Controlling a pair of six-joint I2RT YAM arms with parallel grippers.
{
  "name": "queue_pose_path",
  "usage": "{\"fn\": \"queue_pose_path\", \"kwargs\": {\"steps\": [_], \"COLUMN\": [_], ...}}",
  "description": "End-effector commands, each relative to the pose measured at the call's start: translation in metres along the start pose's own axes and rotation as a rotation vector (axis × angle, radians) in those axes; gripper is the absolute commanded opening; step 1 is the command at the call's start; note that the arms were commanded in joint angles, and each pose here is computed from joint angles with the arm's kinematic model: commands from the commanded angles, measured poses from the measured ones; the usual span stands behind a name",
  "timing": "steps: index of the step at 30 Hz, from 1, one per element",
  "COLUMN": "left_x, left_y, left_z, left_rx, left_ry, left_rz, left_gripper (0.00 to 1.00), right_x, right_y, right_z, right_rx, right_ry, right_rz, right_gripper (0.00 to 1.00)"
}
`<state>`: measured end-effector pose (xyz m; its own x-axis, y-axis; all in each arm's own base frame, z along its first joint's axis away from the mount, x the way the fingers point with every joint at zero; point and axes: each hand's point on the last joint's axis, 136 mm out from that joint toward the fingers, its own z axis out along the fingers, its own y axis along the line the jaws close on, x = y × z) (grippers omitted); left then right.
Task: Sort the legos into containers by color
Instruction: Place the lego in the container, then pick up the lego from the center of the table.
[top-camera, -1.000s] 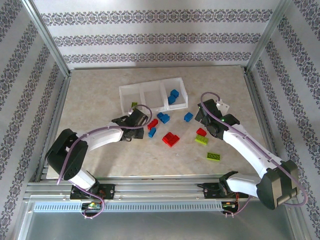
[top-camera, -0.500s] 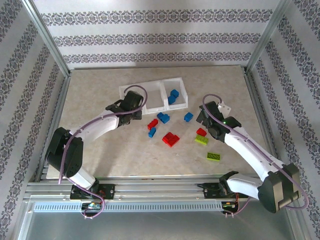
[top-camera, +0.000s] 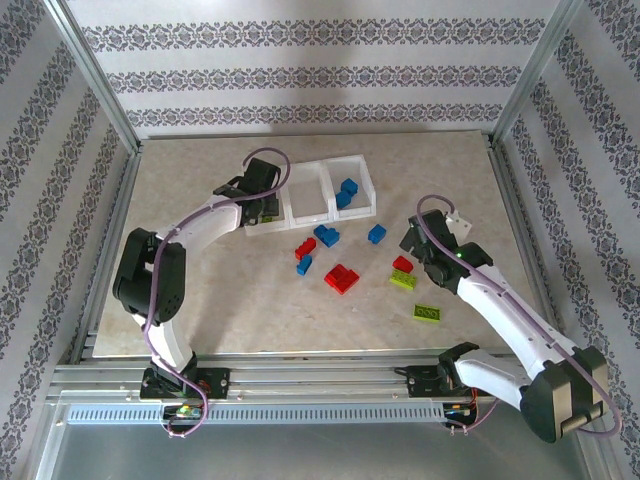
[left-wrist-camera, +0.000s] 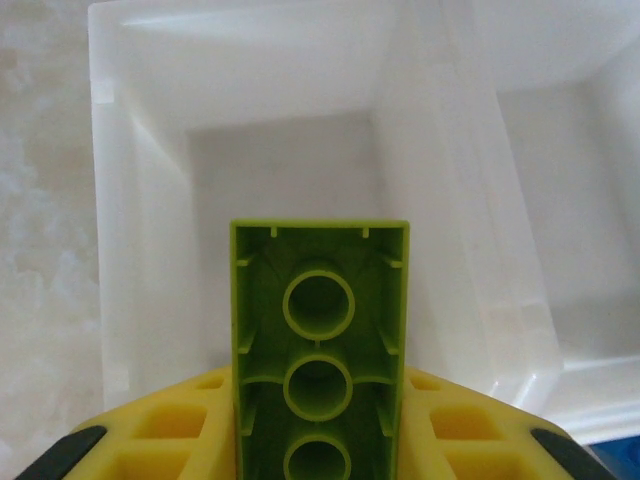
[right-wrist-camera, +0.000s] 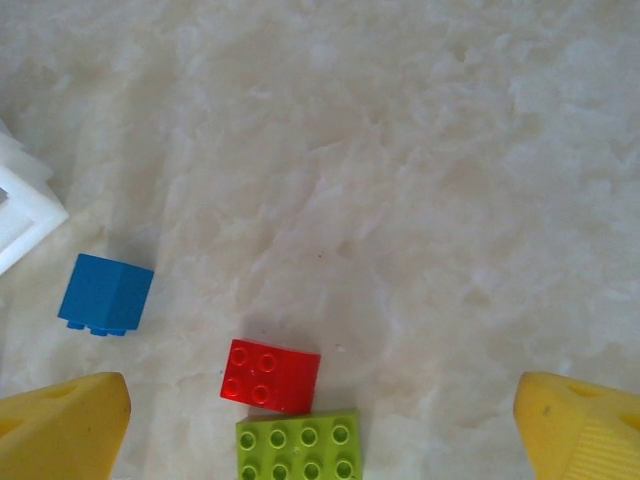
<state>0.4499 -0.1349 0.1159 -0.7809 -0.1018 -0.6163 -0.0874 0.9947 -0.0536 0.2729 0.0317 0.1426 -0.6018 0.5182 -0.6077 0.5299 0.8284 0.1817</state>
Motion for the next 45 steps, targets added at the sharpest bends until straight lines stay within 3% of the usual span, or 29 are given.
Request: {"fn": "queue_pose_path", "kwargs": {"steps": [1,12,18,28,45], "left_x": [-0.01,-0.009,-0.01,-0.018,-0.026], "left_y": [0.003,0.005,0.009,0.004,0.009], "left_z": [0.002,0.031,0.041,0.025,-0.008], "left_rx": [-0.006,-0.03,-0.053,-0.014,0.015], "left_ry": [0.007,0.057,0.076,0.052,-0.01], "left_rz": [0.009,-0.015,-0.026,-0.06,-0.082], "left_gripper": [0.26,0.28,0.36,0.55,0.59], "right_x": [0.008,0.014,0.016,0.02,0.031], "right_y": [-0.011,-0.01,-0.005,-0.004,-0.018], "right_z": [0.001,0.006,0.008,0.011,0.009], "right_rx": [0.024,0.021,0.009,0.01,0.044], "right_ry": [0.031,0.063,0.078,0.099,0.133], "right_rz": [0.012,0.011,-0.001,-0.015,-0.012], "right_gripper": [0.98,0.98,0.98,0.98,0.98]}}
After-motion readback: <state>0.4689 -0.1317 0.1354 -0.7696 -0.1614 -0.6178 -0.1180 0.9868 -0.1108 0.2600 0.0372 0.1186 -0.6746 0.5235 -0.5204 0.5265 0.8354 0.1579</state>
